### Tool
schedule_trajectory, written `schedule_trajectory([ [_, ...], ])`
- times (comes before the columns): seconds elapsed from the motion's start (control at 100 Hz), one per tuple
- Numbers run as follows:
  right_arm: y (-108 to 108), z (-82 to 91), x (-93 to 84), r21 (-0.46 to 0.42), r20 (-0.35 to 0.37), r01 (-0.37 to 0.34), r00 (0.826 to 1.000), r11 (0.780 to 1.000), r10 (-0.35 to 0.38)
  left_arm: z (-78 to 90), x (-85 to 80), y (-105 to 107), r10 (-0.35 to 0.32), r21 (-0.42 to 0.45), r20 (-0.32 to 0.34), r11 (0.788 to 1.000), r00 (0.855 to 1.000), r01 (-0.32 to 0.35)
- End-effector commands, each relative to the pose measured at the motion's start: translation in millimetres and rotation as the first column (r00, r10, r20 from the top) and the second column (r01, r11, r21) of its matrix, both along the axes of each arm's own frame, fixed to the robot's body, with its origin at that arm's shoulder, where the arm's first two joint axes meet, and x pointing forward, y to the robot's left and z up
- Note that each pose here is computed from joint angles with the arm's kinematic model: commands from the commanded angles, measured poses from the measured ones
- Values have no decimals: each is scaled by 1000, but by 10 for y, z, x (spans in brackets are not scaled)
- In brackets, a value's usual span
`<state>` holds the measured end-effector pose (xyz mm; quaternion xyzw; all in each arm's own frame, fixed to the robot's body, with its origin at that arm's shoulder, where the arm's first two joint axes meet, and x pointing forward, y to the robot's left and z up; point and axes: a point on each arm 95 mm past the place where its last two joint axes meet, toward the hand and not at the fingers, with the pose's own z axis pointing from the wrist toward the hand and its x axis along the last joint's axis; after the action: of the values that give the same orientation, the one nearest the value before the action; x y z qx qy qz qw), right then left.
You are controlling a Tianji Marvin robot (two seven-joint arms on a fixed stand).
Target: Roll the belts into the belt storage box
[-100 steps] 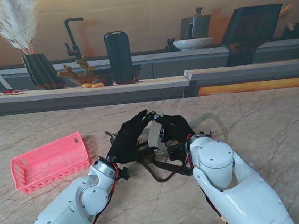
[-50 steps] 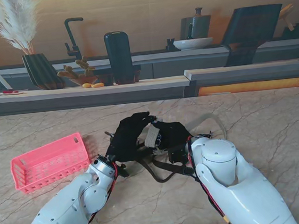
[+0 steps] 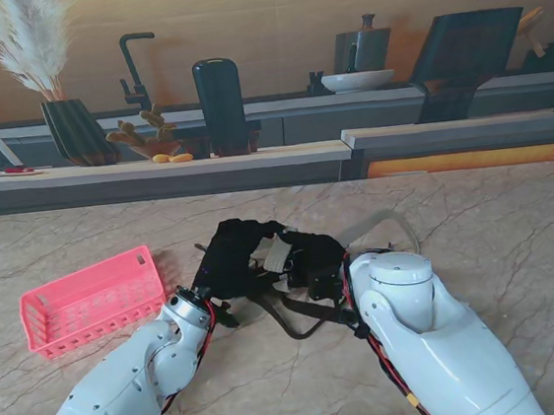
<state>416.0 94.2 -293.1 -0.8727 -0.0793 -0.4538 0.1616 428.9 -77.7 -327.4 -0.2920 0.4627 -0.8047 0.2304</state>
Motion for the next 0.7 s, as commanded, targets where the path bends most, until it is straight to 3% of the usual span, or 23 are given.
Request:
schedule_trajectory([
  [0.0, 47, -32, -3, -6, -19, -10, 1000, 1000, 10, 42, -59, -101, -25, -36, 9, 999, 1000, 26],
  [0.24, 52, -76, 27, -51, -38, -59, 998, 997, 57, 72, -99, -136, -38, -90, 3, 995, 999, 38],
  [0.48, 47, -95, 37, -101, -12, -119, 993, 988, 119, 104, -105, -166, -33, -137, -4, 990, 999, 32],
  [0.69, -13, -76, 27, -151, 15, -146, 989, 978, 150, 130, -101, -182, -17, -187, -47, 982, 999, 8],
])
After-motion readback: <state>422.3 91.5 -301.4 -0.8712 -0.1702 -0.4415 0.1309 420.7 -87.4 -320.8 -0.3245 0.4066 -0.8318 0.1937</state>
